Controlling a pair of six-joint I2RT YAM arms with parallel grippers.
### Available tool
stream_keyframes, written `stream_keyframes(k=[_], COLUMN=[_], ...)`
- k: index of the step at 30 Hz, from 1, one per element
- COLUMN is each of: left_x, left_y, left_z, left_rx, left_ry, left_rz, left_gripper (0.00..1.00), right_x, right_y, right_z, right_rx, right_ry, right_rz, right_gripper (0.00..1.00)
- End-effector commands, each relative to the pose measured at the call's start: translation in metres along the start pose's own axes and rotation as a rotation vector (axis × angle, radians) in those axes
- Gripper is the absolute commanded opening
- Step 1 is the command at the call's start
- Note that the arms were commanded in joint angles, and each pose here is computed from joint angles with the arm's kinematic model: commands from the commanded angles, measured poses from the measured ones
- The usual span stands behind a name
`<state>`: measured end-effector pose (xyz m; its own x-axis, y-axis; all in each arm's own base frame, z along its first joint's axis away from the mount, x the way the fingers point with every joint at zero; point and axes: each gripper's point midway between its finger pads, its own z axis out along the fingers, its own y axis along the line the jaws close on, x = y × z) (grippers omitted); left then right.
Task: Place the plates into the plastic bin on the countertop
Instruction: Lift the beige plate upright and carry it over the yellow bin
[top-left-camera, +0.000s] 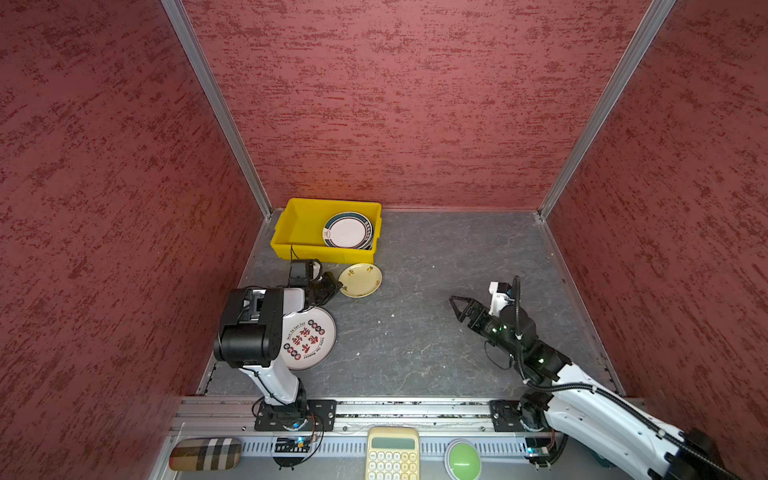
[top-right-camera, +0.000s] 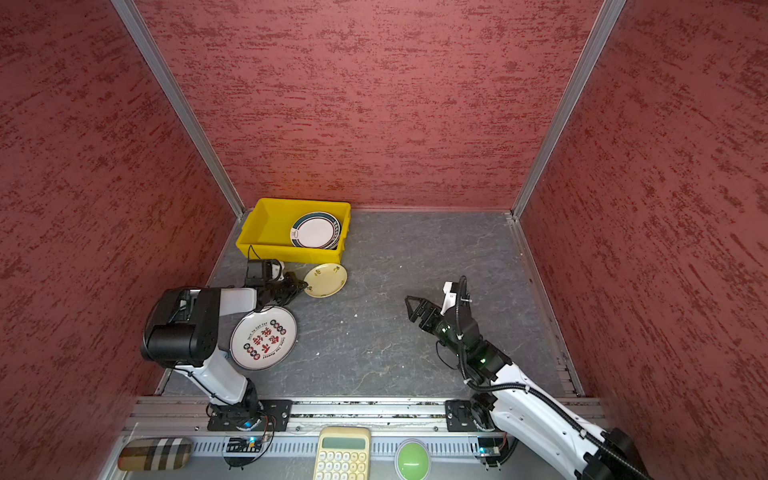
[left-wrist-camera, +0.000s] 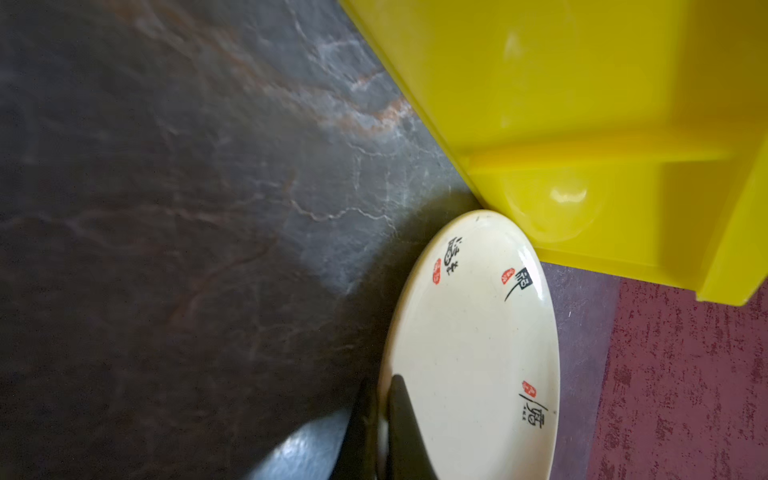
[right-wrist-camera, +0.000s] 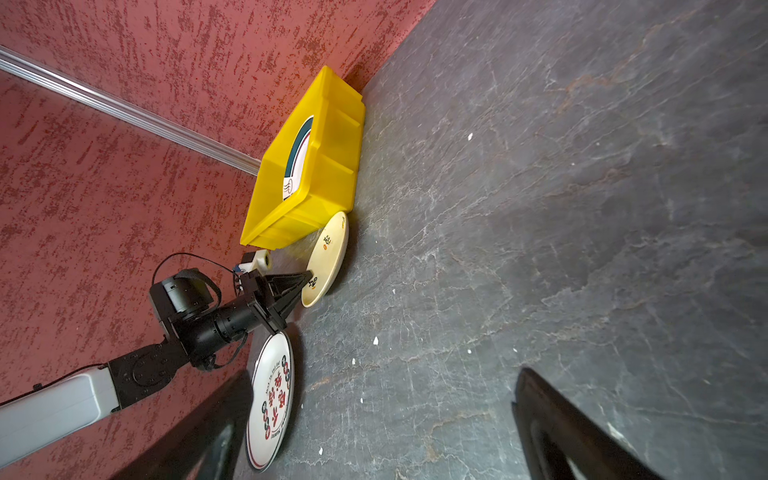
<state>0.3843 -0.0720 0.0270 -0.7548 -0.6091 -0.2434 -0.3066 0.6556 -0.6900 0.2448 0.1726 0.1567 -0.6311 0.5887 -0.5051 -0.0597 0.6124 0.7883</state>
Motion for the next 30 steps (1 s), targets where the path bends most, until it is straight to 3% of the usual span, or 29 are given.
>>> stream_keyframes(k=[1, 10, 20, 30], left_x=[0.001, 0.016, 0.049, 0.04], left_y=[-0.008, -0.046, -0.111, -0.16], left_z=[0.0, -0.014, -0.041, -0.062], left_rx=[0.0, 0.056, 0.125, 0.178], left_ry=[0.011, 0.037, 0.069, -0.001], left_rz=[0.022, 0.082, 0.221, 0.294], left_gripper=[0.0, 0.0, 0.0, 0.0], right_x=[-0.006, -0.004, -0.005, -0.01], right_y=[0.004, 0.005, 0.006, 0.008], right_z=[0.0, -0.001, -0.001, -0.008], right_rx=[-0.014, -0.038, -0.031, -0.046], right_ry=[-0.034, -0.033, -0.032, -0.061], right_rz=[0.013, 0.028, -0.043, -0.052], right_gripper=[0.99, 0.99, 0.99, 0.99])
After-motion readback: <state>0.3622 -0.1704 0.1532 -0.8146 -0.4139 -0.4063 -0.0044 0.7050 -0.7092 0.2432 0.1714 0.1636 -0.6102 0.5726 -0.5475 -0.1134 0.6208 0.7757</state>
